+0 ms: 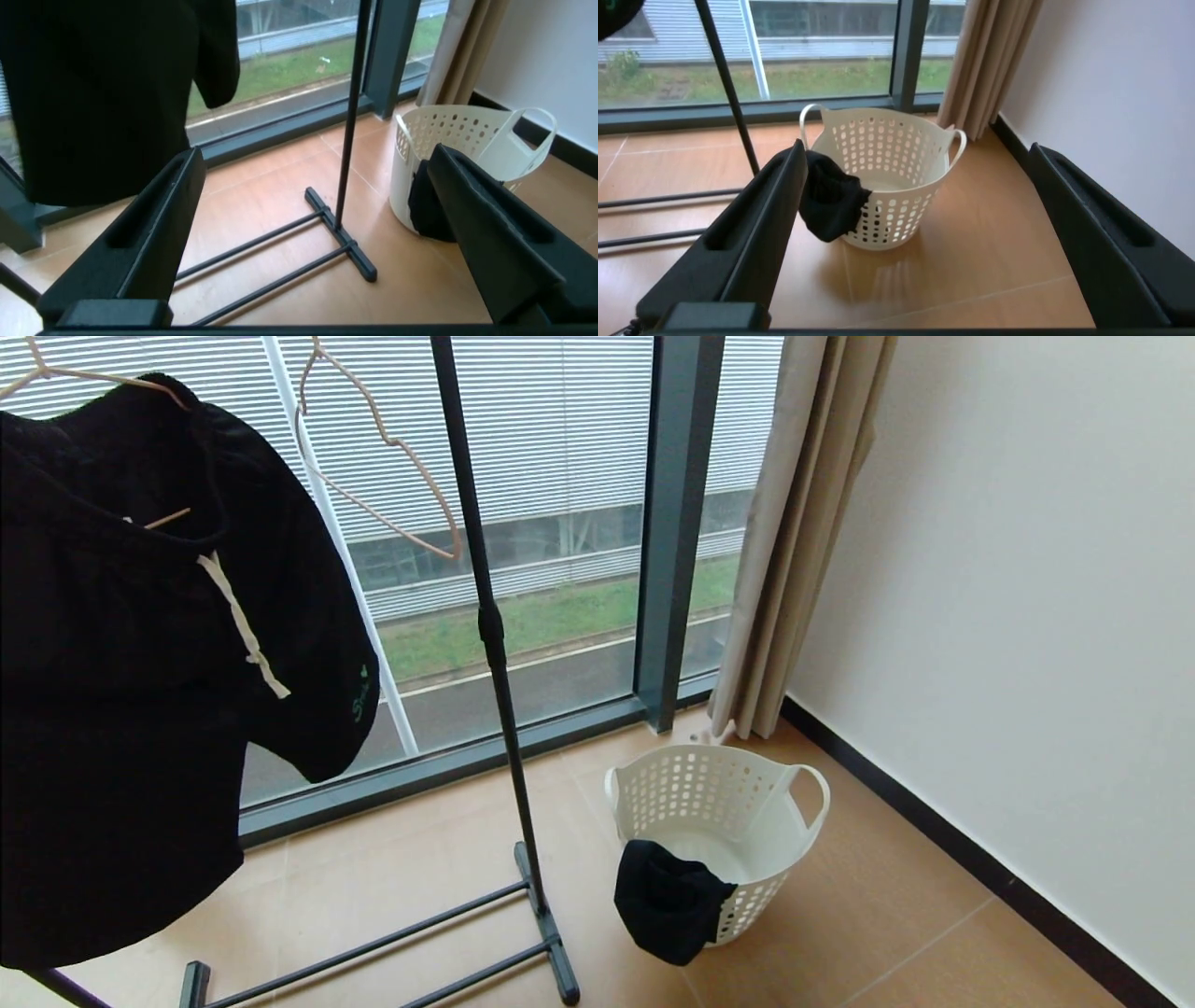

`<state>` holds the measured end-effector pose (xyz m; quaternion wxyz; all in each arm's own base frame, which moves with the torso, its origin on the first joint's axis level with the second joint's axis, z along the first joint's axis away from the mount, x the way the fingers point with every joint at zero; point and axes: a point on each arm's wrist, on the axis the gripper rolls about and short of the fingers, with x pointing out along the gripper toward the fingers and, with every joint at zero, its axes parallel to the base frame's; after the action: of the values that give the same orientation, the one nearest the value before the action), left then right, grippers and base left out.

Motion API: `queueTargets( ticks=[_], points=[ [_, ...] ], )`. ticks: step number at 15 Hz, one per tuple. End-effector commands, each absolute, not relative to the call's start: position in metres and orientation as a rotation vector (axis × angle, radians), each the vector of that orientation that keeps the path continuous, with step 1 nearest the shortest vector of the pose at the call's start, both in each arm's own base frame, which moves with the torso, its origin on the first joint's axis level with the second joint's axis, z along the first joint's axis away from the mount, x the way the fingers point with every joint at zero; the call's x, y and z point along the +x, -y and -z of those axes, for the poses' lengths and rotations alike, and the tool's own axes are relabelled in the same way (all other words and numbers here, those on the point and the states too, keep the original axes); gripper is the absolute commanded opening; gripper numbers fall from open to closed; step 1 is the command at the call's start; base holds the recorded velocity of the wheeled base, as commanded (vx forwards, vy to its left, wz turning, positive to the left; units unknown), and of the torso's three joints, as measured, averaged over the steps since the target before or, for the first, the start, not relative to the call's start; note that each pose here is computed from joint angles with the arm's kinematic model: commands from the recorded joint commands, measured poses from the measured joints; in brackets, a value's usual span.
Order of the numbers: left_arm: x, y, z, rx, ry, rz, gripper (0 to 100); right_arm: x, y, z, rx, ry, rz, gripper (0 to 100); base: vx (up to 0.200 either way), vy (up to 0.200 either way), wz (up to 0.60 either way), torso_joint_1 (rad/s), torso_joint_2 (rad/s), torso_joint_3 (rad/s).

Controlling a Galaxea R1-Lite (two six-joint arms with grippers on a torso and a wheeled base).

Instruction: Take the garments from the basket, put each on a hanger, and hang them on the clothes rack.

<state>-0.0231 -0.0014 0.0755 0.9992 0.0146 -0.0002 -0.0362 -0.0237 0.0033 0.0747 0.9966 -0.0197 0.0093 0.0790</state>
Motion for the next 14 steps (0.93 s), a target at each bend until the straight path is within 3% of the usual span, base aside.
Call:
queueTargets(
  ticks=[1, 14],
  points=[
    [-0.0230, 0.0014, -0.0756, 0.029, -0.001, 0.071, 100, -0.0237, -0.0033, -0.0746, -0.040, -0.018, -0.158, 100, 0.000, 0.000, 0.00, -0.002, 0.01, -0.183],
    [-0.0230, 0.0013, -0.0756, 0.024, -0.001, 0.069, 100, -0.0237, -0.0033, -0.0746, -0.040, -0.018, -0.158, 100, 0.000, 0.000, 0.00, 0.002, 0.00, -0.195]
  ],
)
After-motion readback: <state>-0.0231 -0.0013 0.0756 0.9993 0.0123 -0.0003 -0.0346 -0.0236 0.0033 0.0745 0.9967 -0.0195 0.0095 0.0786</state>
